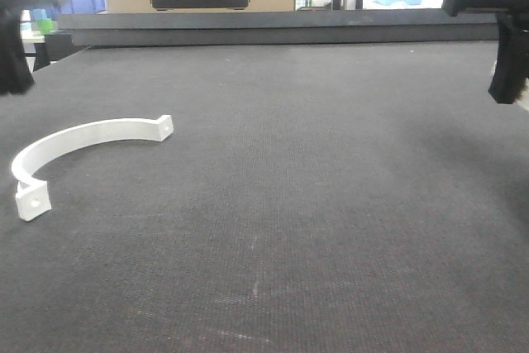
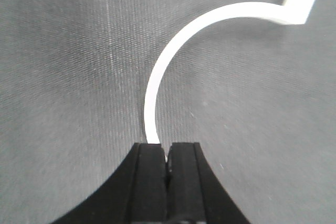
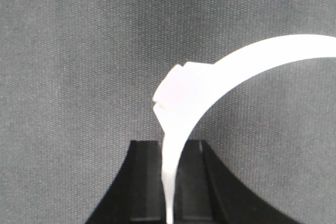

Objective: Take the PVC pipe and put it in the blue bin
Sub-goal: 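Lower the left gripper onto the other white pipe clamp and grasp it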

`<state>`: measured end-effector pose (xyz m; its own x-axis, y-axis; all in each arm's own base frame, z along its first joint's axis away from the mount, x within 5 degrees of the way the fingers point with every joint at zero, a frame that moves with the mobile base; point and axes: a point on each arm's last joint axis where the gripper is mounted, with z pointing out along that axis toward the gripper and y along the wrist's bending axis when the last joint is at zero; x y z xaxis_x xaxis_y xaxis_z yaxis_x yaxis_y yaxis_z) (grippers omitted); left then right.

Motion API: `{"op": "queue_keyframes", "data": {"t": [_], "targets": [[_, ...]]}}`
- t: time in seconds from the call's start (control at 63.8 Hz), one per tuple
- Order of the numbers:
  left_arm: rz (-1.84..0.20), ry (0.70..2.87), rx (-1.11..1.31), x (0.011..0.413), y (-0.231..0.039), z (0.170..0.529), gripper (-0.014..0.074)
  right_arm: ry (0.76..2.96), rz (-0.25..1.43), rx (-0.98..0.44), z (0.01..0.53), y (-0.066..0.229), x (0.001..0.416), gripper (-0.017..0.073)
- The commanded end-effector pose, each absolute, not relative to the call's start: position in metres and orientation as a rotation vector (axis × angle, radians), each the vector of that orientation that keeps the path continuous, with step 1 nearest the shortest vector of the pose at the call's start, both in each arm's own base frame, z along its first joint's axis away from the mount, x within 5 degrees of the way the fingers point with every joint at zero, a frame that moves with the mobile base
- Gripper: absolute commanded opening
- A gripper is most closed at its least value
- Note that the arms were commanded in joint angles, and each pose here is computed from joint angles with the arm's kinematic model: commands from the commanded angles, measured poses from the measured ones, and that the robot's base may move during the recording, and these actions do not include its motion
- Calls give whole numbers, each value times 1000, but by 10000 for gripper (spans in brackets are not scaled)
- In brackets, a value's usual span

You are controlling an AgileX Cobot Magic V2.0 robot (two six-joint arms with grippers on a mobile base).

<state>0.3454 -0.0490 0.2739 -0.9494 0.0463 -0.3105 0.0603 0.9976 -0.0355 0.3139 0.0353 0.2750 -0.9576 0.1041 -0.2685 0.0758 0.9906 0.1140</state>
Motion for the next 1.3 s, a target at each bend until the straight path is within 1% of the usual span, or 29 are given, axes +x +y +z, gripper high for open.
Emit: {"op": "queue_keyframes", "data": {"t": [0.0, 0.141, 0.188, 0.219, 0.407, 0.564, 0.736, 0.924, 1.034, 1.284], "targets": [[-66, 2830, 71, 351, -52, 268, -27, 2843, 135, 123, 280, 34, 313, -169], [-60, 2872, 72, 357, -53, 253, 215, 2843, 130, 121, 280, 34, 313, -169], [-58, 2883, 72, 359, -53, 248, 258, 2841, 130, 121, 280, 34, 313, -169], [-57, 2890, 72, 360, -53, 244, 270, 2841, 130, 121, 280, 34, 313, -169], [-37, 2924, 80, 370, -54, 220, 239, 2849, 127, 104, 279, 34, 313, -169], [-21, 2941, 88, 374, -54, 210, 232, 2849, 126, 101, 279, 34, 313, -169], [-19, 2939, 89, 375, -54, 208, 230, 2846, 127, 101, 280, 34, 313, -169], [-19, 2942, 89, 375, -54, 207, 181, 2842, 127, 101, 280, 34, 313, -169], [-18, 2944, 89, 375, -54, 206, 168, 2842, 127, 101, 280, 34, 313, -169], [-17, 2951, 90, 376, -54, 203, 168, 2838, 127, 101, 280, 34, 314, -169]]}}
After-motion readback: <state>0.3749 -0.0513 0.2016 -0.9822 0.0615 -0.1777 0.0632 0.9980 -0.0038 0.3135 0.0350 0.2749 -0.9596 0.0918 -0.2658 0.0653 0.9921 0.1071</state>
